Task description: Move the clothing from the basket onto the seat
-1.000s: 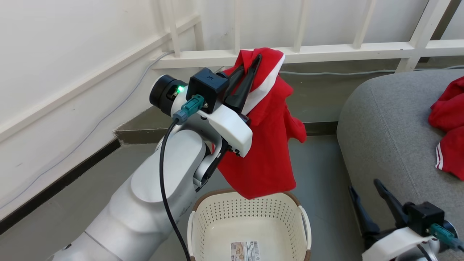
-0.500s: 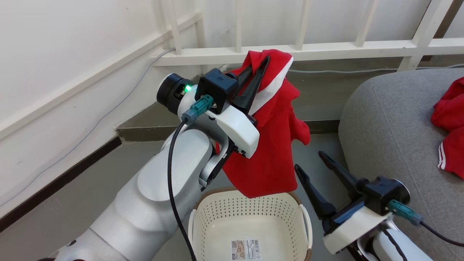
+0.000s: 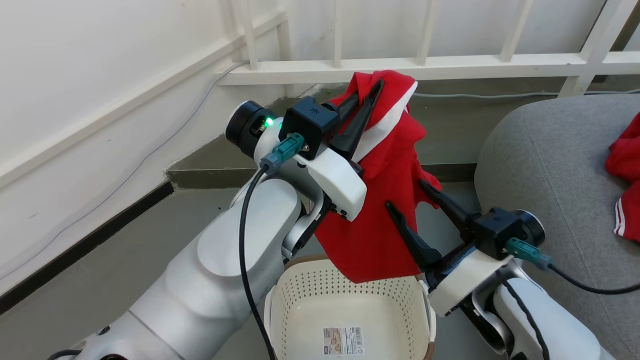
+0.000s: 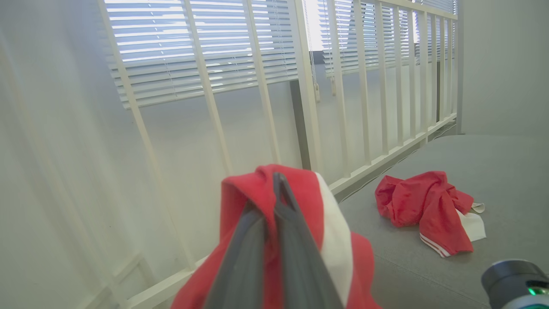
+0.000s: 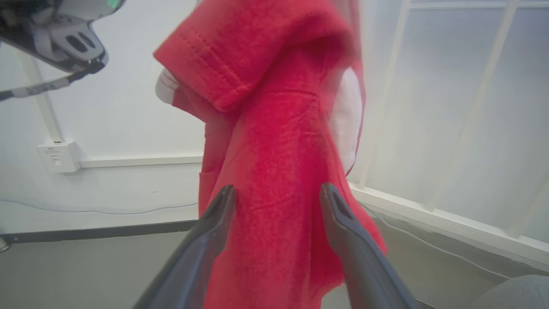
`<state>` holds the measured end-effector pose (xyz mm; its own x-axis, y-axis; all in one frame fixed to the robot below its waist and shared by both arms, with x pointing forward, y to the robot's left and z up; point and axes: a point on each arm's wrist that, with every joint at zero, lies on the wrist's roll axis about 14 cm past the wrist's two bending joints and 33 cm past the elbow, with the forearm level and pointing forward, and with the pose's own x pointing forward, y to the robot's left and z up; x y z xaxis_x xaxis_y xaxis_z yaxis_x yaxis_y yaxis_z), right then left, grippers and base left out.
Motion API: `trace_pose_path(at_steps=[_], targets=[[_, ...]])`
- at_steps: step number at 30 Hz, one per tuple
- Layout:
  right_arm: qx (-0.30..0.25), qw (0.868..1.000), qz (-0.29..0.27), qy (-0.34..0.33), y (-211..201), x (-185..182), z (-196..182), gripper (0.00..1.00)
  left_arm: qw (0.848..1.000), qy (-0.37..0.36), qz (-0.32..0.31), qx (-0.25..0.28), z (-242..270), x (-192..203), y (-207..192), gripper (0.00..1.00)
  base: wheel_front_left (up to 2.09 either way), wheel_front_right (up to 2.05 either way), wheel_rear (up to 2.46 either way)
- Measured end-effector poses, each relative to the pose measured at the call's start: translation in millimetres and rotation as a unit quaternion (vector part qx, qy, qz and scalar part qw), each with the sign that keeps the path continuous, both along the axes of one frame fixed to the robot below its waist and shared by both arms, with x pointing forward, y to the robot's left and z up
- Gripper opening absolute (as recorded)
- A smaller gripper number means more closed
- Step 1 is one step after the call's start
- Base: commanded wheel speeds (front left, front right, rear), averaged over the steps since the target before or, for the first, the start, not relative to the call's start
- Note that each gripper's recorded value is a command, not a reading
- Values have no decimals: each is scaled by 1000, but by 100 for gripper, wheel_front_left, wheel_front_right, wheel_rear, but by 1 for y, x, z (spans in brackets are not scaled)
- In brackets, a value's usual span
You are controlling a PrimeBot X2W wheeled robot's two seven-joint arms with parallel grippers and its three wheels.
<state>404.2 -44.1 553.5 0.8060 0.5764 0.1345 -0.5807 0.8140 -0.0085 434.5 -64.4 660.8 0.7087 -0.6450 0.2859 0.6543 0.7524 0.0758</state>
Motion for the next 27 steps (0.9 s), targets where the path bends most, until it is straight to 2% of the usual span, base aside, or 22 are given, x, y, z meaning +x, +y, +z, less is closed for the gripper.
trace_pose_path(at_steps=[5, 6, 7, 8, 9, 17, 18, 19, 20, 27], targets=[[-15, 1000, 11, 14, 12, 5, -10, 100, 1000, 2, 1, 1, -2, -1, 0, 0, 0, 0, 0], [-18, 1000, 11, 20, 13, 7, -13, 90, 1000, 2, 0, 2, -2, -1, 0, 0, 0, 0, 0], [-18, 999, 11, 24, 14, 9, -15, 51, 1000, 3, -2, 2, -2, -2, -1, 0, 0, 0, 0], [-19, 999, 11, 26, 15, 10, -15, 8, 1000, 3, -4, 1, -2, -2, -2, 0, 0, 0, 0], [-19, 999, 10, 28, 16, 13, -15, 0, 1000, 3, -7, 0, -1, -3, -3, 0, 0, 0, 0], [-11, 1000, 7, 23, 18, 21, -8, 0, 1000, 13, -11, -4, -8, -4, -6, 0, 0, 0, 0], [-9, 1000, 5, 21, 17, 22, -6, 0, 1000, 12, -12, -4, -9, -4, -7, 8, 0, 0, 0], [-7, 1000, 4, 19, 15, 22, -5, 0, 1000, 13, -13, -3, -10, -4, -8, 36, 0, 0, 0], [-5, 1000, 2, 17, 14, 23, -3, 0, 1000, 15, -12, -2, -12, -3, -8, 100, 0, 0, 0], [11, 1000, -14, -5, -1, 26, 14, 0, 999, 24, -21, 4, -22, -2, -16, 100, 0, 0, 0]])
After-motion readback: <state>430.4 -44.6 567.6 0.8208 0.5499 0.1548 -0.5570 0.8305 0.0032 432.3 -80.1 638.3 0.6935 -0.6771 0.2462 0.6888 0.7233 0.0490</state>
